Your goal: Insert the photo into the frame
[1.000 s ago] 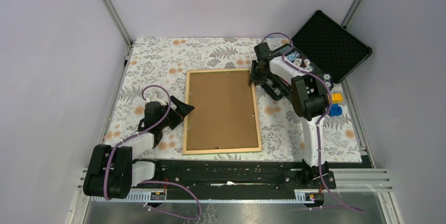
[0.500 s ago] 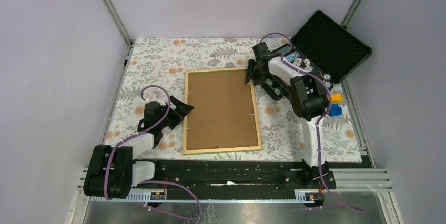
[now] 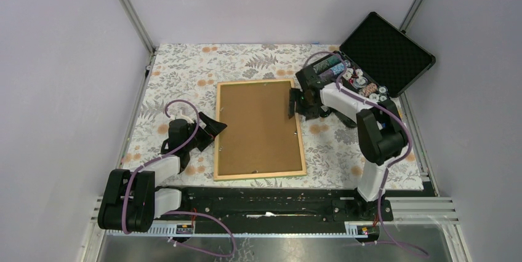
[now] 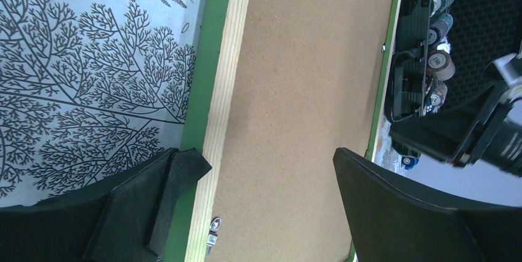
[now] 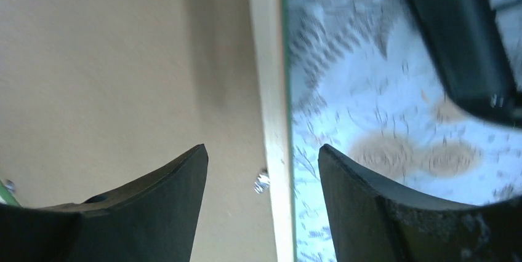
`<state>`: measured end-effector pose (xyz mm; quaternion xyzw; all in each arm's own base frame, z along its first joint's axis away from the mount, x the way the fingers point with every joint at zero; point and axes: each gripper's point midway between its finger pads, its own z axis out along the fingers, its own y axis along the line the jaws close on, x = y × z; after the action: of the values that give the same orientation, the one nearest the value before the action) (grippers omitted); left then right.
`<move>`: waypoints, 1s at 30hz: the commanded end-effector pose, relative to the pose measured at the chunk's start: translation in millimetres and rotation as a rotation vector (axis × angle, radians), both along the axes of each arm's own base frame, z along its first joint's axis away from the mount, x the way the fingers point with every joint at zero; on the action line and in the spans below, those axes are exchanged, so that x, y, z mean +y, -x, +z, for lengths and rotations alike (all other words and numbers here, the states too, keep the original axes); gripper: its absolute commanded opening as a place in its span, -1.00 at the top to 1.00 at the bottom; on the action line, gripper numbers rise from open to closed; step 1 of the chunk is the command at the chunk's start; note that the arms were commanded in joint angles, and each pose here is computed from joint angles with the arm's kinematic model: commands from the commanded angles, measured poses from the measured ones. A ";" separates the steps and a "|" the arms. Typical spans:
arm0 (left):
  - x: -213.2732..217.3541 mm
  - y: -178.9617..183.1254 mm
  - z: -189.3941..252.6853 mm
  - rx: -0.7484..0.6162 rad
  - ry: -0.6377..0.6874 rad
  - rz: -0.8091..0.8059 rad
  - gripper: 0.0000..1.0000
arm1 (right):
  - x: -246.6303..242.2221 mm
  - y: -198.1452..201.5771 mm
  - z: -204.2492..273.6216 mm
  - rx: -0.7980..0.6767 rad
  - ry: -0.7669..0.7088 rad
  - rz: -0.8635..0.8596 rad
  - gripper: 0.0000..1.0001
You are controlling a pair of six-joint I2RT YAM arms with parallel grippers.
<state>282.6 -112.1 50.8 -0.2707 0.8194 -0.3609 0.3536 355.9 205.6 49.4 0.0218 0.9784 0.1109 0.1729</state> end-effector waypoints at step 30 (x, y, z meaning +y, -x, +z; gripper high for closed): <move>-5.7 2.6 7.5 -0.038 0.023 -0.034 -0.97 | -12.6 51.7 -30.9 0.046 0.134 -0.187 -0.08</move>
<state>282.2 -112.4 51.0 -0.2701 0.8192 -0.3620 0.3535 299.2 195.4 16.6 0.0958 0.9825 0.0571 0.1493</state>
